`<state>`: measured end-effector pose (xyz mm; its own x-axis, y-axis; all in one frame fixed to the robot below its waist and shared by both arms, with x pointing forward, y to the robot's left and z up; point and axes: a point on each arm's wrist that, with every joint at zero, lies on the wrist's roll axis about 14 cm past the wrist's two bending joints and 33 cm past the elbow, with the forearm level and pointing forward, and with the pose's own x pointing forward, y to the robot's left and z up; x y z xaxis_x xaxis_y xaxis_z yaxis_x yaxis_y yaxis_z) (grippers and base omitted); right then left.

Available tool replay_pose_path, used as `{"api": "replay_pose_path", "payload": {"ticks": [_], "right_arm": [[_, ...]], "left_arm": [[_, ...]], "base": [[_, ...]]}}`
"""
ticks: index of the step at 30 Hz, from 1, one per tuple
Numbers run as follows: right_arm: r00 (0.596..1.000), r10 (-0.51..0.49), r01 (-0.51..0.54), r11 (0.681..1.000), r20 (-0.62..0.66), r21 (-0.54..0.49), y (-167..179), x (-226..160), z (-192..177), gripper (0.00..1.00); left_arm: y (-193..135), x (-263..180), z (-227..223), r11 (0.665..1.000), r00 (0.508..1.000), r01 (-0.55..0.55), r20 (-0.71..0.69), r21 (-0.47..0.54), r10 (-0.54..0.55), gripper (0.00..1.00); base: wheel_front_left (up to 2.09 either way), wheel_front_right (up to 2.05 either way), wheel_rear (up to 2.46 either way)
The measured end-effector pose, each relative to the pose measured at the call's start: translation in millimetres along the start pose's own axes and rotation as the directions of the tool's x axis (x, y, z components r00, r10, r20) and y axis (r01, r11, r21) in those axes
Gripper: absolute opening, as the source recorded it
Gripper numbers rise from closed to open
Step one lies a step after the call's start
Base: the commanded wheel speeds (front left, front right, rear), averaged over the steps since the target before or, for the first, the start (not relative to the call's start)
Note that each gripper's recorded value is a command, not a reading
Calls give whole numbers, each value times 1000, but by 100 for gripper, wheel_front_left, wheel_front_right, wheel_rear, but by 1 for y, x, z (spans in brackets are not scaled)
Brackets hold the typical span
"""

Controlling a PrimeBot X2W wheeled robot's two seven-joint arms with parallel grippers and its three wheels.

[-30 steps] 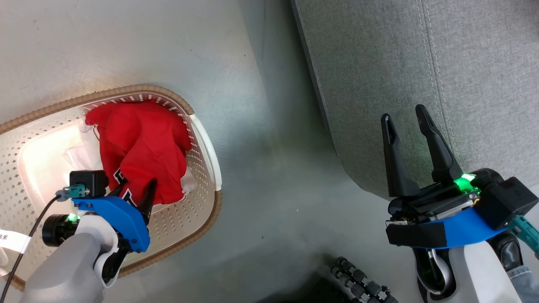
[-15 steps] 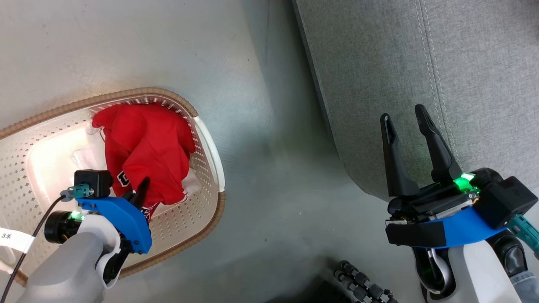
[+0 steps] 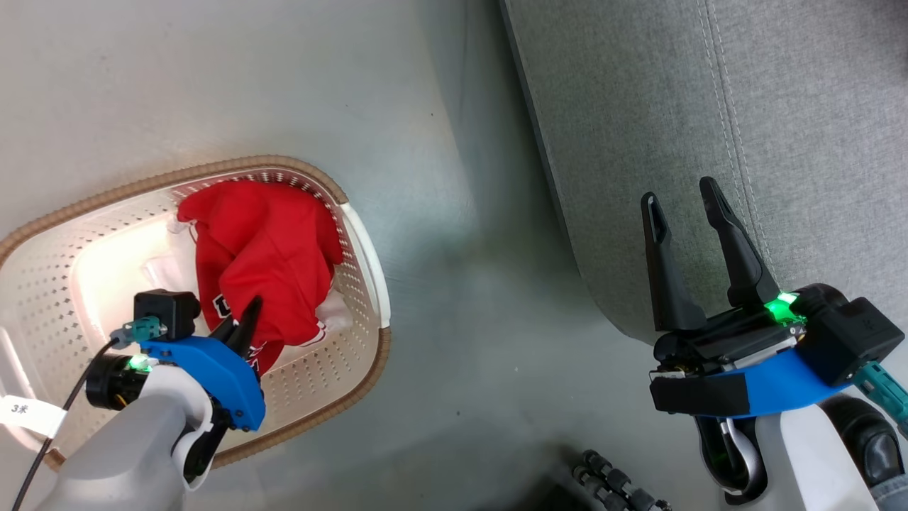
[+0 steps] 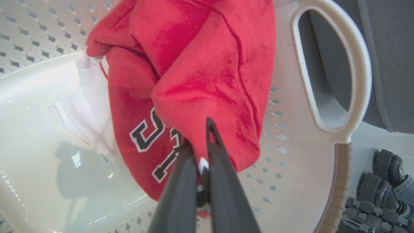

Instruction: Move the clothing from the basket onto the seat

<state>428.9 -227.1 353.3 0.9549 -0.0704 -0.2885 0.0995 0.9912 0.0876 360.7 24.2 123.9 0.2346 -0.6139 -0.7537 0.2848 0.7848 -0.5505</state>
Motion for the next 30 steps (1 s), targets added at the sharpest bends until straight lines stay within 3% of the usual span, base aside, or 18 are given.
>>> {"api": "replay_pose_path", "payload": {"ticks": [18, 24, 30], "right_arm": [[989, 85, -83, 996, 124, -19, 28, -1, 44, 100], [981, 106, -103, 994, 164, -30, 36, -14, 62, 100], [968, 141, -138, 990, 207, -26, 49, -30, 79, 100]], "left_arm": [[-45, -52, 55, 996, 964, 11, 265, 84, -32, 0], [-99, -70, 94, 991, 913, 49, 396, 122, -94, 0], [-114, -107, 104, 985, 878, 8, 471, 171, -89, 0]], "base": [[0, 0, 0], [0, 0, 0], [0, 0, 0]]}}
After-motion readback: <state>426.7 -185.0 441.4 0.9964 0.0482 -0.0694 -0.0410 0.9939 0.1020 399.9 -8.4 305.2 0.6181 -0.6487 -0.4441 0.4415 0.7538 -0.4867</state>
